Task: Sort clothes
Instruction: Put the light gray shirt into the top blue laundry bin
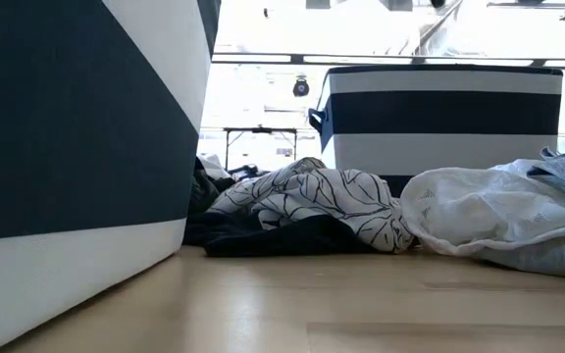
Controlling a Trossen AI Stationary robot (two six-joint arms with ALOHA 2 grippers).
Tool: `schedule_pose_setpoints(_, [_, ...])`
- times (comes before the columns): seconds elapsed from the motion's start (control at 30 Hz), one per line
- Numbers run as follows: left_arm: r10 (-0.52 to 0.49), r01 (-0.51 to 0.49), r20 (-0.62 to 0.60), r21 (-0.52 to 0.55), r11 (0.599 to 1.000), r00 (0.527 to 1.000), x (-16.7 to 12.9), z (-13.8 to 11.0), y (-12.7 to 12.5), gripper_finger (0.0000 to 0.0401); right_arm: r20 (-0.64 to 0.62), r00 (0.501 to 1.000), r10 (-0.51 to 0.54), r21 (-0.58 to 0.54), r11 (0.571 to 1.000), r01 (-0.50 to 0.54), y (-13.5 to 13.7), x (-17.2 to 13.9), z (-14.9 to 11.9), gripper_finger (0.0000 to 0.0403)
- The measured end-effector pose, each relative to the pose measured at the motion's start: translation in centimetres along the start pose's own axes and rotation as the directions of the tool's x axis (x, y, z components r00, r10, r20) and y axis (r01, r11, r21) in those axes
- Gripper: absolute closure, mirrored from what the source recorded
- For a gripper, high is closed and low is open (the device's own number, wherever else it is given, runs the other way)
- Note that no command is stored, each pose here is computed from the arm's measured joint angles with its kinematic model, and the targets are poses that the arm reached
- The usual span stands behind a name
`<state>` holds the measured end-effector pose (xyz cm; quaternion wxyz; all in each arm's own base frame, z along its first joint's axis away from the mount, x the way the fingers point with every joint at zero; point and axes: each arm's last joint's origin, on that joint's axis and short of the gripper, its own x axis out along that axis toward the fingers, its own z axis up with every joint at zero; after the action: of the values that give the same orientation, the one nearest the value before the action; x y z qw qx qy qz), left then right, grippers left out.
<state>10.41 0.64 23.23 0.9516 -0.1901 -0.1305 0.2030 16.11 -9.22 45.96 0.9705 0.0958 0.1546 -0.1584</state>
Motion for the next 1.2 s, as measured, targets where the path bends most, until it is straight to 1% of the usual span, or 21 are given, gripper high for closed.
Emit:
schedule_pose_setpoints(0.1, [0.015, -0.016, 0.006, 0.013, 1.0, 1.0, 0.0, 0.0, 0.0, 0.0206, 0.05, 0.988, 0.146, -0.038, 0.989, -0.144, 3.1, -1.4, 0.1, 0.0215])
schedule_pose_setpoints(0.13, [0.017, -0.017, 0.006, 0.013, 1.0, 1.0, 0.0, 0.0, 0.0, 0.0206, 0.058, 0.978, 0.202, -0.03, 0.979, -0.201, 3.9, -1.9, 0.1, 0.0215])
schedule_pose_setpoints(0.17, [0.018, -0.018, 0.007, 0.013, 1.0, 1.0, 0.0, 0.0, 0.1, 0.0206, 0.054, 0.962, 0.266, 0.005, 0.964, -0.267, 4.6, -2.3, 0.0, 0.0215])
schedule_pose_setpoints(0.23, [0.018, -0.018, 0.007, 0.013, 1.0, 1.0, 0.0, 0.0, 0.1, 0.0206, 0.038, 0.933, 0.358, 0.113, 0.926, -0.36, 5.7, -2.6, -0.2, 0.0215])
schedule_pose_setpoints(0.27, [0.018, -0.018, 0.006, 0.013, 1.0, 1.0, 0.0, 0.0, 0.1, 0.0206, 0.03, 0.922, 0.386, 0.159, 0.909, -0.385, 6.2, -2.7, -0.3, 0.0215])
schedule_pose_setpoints(0.33, [0.018, -0.018, 0.006, 0.013, 1.0, 1.0, 0.0, 0.0, 0.1, 0.0206, 0.004, 0.906, 0.423, 0.204, 0.887, -0.415, 7.1, -2.3, -0.5, 0.0215])
schedule_pose_setpoints(0.43, [0.018, -0.018, 0.005, 0.013, 1.0, 1.0, 0.0, 0.0, 0.1, 0.0206, -0.092, 0.881, 0.464, 0.202, 0.875, -0.44, 8.7, -1.2, -1.4, 0.0215])
schedule_pose_setpoints(0.53, [0.018, -0.018, 0.004, 0.014, 1.0, 1.0, 0.0, 0.0, 0.1, 0.0206, -0.279, 0.846, 0.455, 0.237, 0.886, -0.399, 10.2, 0.1, -3.2, 0.0215])
schedule_pose_setpoints(0.6, [0.017, -0.017, 0.005, 0.01, 1.0, 1.0, 0.0, 0.0, 0.0, 0.0206, -0.439, 0.785, 0.436, 0.263, 0.898, -0.352, 11.2, 0.9, -4.9, 0.0215])
schedule_pose_setpoints(0.63, [0.015, -0.015, 0.006, 0.002, 1.0, 1.0, 0.0, 0.0, 0.0, 0.0206, -0.52, 0.745, 0.418, 0.269, 0.908, -0.321, 11.7, 1.4, -5.8, 0.0215])
schedule_pose_setpoints(0.67, [0.015, -0.015, 0.006, -0.003, 1.0, 1.0, 0.0, 0.0, 0.0, 0.0206, -0.6, 0.69, 0.405, 0.271, 0.914, -0.3, 12.3, 1.7, -6.7, 0.0215])
schedule_pose_setpoints(0.73, [0.015, -0.015, 0.006, -0.004, 1.0, 1.0, 0.0, 0.0, 0.0, 0.0206, -0.734, 0.549, 0.4, 0.276, 0.914, -0.297, 13.8, 2.3, -8.6, 0.0215])
schedule_pose_setpoints(0.8, [0.014, -0.014, 0.006, -0.004, 1.0, 1.0, 0.0, 0.0, 0.0, 0.0206, -0.822, 0.422, 0.383, 0.263, 0.912, -0.315, 15.4, 2.7, -10.7, 0.0215])
schedule_pose_setpoints(0.87, [0.013, -0.013, 0.004, -0.003, 1.0, 1.0, 0.0, 0.0, 0.0, 0.0206, -0.871, 0.339, 0.355, 0.238, 0.909, -0.342, 16.9, 2.9, -13.0, 0.0215])
schedule_pose_setpoints(0.93, [0.013, -0.013, 0.004, -0.002, 1.0, 1.0, 0.0, 0.0, 0.0, 0.0206, -0.916, 0.27, 0.297, 0.202, 0.923, -0.328, 18.1, 2.9, -15.7, 0.0215])
schedule_pose_setpoints(0.97, [0.012, -0.012, 0.004, 0.002, 1.0, 1.0, 0.0, 0.0, 0.0, 0.0206, -0.938, 0.235, 0.257, 0.18, 0.936, -0.303, 18.4, 2.8, -17.1, 0.0215])
schedule_pose_setpoints(1.03, [0.012, -0.012, 0.004, 0.003, 1.0, 1.0, 0.0, 0.0, 0.0, 0.0206, -0.971, 0.165, 0.173, 0.136, 0.968, -0.212, 18.4, 2.6, -20.1, 0.0215])
schedule_pose_setpoints(1.07, [0.012, -0.012, 0.004, 0.004, 1.0, 1.0, 0.0, 0.0, 0.0, 0.0206, -0.981, 0.137, 0.139, 0.118, 0.981, -0.152, 18.2, 2.5, -21.6, 0.0215])
schedule_pose_setpoints(1.1, [0.012, -0.012, 0.004, 0.005, 1.0, 1.0, 0.0, 0.0, 0.0, 0.0206, -0.985, 0.125, 0.116, 0.105, 0.99, -0.091, 18.0, 2.6, -22.9, 0.0215])
schedule_pose_setpoints(1.13, [0.012, -0.012, 0.004, 0.008, 1.0, 1.0, 0.0, 0.0, 0.0, 0.0206, -0.987, 0.125, 0.104, 0.101, 0.994, -0.034, 17.9, 2.8, -24.1, 0.0215])
schedule_pose_setpoints(1.2, [0.012, -0.012, 0.004, 0.018, 1.0, 1.0, 0.0, 0.0, 0.0, 0.0206, -0.985, 0.155, 0.082, 0.095, 0.992, 0.079, 17.5, 3.3, -26.3, 0.0219])
